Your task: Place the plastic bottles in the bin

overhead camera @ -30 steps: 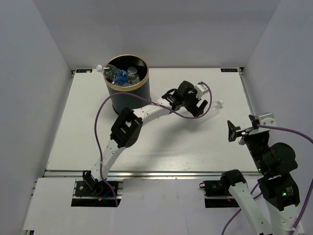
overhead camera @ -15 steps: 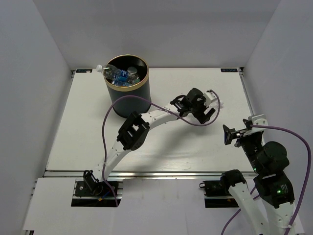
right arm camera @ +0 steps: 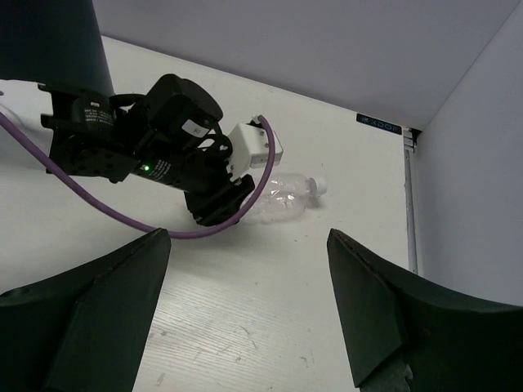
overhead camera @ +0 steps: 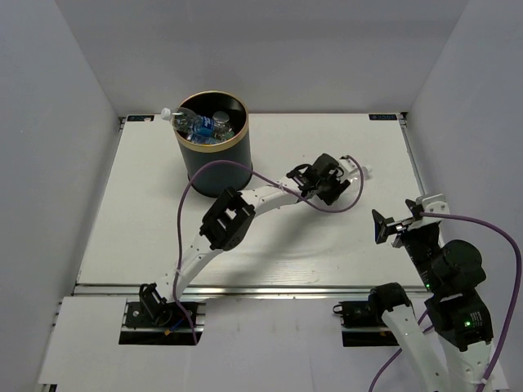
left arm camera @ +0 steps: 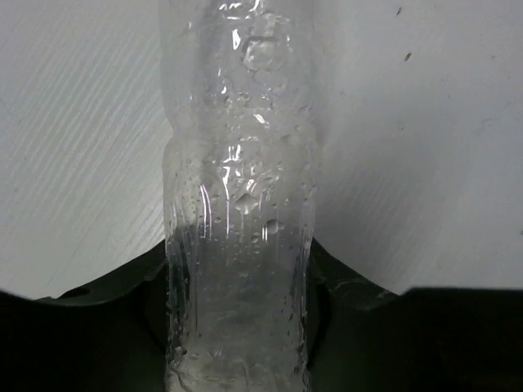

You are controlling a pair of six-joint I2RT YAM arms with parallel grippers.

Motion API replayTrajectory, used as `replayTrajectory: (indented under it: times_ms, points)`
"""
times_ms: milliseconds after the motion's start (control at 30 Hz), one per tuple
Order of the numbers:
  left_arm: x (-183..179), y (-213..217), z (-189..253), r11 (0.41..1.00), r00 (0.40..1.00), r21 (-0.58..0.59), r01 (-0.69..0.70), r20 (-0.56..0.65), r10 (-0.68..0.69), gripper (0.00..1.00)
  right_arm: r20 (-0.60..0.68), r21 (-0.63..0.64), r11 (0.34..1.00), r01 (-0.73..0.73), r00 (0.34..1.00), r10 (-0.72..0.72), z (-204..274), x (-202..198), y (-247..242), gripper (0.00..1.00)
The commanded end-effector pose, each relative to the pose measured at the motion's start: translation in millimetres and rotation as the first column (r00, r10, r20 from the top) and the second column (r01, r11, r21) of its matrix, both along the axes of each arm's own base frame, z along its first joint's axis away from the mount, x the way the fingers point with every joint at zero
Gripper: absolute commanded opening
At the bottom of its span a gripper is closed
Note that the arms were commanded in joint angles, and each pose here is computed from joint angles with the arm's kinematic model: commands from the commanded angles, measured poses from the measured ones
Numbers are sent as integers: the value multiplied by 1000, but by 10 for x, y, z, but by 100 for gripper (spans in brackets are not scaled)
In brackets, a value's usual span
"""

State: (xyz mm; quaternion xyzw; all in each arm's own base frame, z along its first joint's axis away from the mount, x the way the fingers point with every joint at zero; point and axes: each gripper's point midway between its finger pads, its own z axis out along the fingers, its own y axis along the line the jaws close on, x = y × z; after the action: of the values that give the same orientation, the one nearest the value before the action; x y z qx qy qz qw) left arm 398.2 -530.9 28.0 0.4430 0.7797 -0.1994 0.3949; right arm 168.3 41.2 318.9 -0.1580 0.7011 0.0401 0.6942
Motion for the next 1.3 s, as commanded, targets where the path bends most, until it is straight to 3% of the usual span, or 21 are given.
replayTrajectory:
  times_ms: [0, 100, 167, 333, 367, 400, 467, 567, 700, 900, 1033, 1267]
  points:
    - [-24, 34, 434, 1000, 999, -25, -5, 50, 7, 41, 29, 19, 1000, -11, 1000, 11, 71, -21, 18, 84]
    - [-3, 60, 762, 997, 995, -73, -18, 98, 25, 8, 32, 17, 1000, -14, 999, 14, 66, -34, 19, 84]
    - [14, 95, 995, 995, 991, -99, -33, 128, 45, 1, 30, 16, 1000, -14, 999, 14, 58, -28, 20, 84]
    - [4, 369, 1812, 972, 962, -210, -102, 229, 151, 0, 39, 16, 1000, -13, 999, 12, 82, -47, 10, 84]
    - [54, 558, 2214, 954, 943, -267, -139, 259, 210, 0, 46, 16, 1000, -18, 999, 17, 95, -60, 14, 84]
    - [82, 705, 2258, 946, 935, -274, -172, 257, 244, 0, 43, 15, 1000, -13, 999, 12, 89, -56, 7, 84]
    - [136, 981, 2470, 926, 896, -284, -247, 298, 330, 0, 47, 15, 1000, -13, 999, 12, 93, -72, 1, 84]
    - [23, 1352, 3141, 890, 845, -368, -270, 352, 402, 0, 56, 19, 1000, -19, 998, 18, 104, -98, 4, 84]
    - [-7, 1821, 3469, 835, 763, -393, -386, 373, 528, 0, 58, 18, 1000, -26, 998, 24, 103, -104, 12, 84]
    - [-13, 2808, 3657, 665, 558, -407, -626, 361, 747, 0, 63, 17, 998, -62, 996, 61, 101, -126, 71, 84]
    - [88, 3121, 3495, 595, 492, -364, -717, 340, 801, 0, 70, 20, 997, -79, 995, 78, 104, -159, 92, 84]
    - [342, 3399, 3136, 530, 437, -283, -799, 332, 836, 0, 73, 19, 995, -94, 993, 93, 98, -195, 108, 84]
